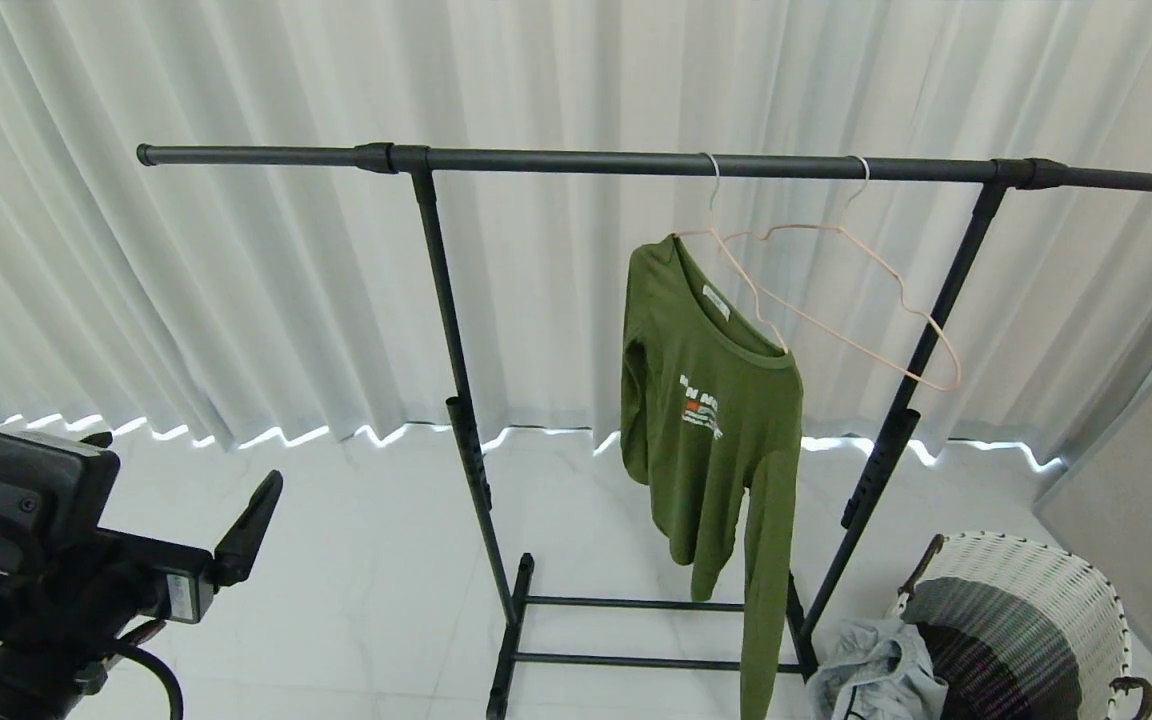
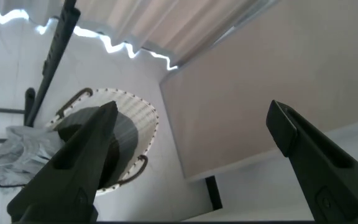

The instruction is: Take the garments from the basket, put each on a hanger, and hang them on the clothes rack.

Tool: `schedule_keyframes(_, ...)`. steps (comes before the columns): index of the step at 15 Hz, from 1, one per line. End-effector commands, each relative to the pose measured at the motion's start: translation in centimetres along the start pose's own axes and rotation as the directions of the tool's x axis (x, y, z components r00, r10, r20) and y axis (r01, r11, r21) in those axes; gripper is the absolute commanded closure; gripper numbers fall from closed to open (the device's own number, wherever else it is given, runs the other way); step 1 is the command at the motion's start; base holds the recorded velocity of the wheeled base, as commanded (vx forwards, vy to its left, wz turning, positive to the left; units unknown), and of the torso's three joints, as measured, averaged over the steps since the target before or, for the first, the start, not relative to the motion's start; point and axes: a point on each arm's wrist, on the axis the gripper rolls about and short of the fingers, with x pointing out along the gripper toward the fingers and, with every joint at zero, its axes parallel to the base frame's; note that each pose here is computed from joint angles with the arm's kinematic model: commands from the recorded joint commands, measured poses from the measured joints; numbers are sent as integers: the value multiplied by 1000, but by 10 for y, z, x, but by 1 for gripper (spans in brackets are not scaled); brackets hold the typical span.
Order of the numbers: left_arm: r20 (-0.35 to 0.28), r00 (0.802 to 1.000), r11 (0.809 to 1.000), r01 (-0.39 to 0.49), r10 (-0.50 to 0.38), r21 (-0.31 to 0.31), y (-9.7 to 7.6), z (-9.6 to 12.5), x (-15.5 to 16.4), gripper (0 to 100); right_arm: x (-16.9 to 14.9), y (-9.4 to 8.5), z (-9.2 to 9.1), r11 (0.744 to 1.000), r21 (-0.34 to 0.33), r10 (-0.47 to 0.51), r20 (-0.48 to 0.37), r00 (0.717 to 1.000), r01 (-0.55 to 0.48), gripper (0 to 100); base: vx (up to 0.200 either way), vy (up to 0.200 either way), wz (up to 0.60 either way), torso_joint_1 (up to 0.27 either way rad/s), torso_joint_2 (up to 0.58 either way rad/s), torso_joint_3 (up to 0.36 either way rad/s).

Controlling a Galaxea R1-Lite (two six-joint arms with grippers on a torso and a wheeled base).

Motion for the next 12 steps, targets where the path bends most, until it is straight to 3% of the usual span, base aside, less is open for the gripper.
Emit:
schedule_keyframes(1,-45,997,995,-65,61,-75,5,-4,2,0,-4,-1,-7,1000,-2,-6,-5,1000,5,0,0,0,0,0,0,0)
schedule_keyframes(2,-85,992,990,-104,97,-92,10,-11,2,0,-5,0,-9,1000,-4,-4,-8,1000,4,0,0,0,0,0,0,0)
schedule_keyframes(4,-94,990,988,-115,106,-102,11,-12,3,0,-5,0,-9,1000,-14,-4,-8,1000,4,0,0,0,0,-26,60,35)
schedule_keyframes(12,-159,986,995,39,-53,-90,-13,-26,5,0,-4,3,-13,999,-46,5,-22,1000,-6,0,0,0,0,-201,466,253)
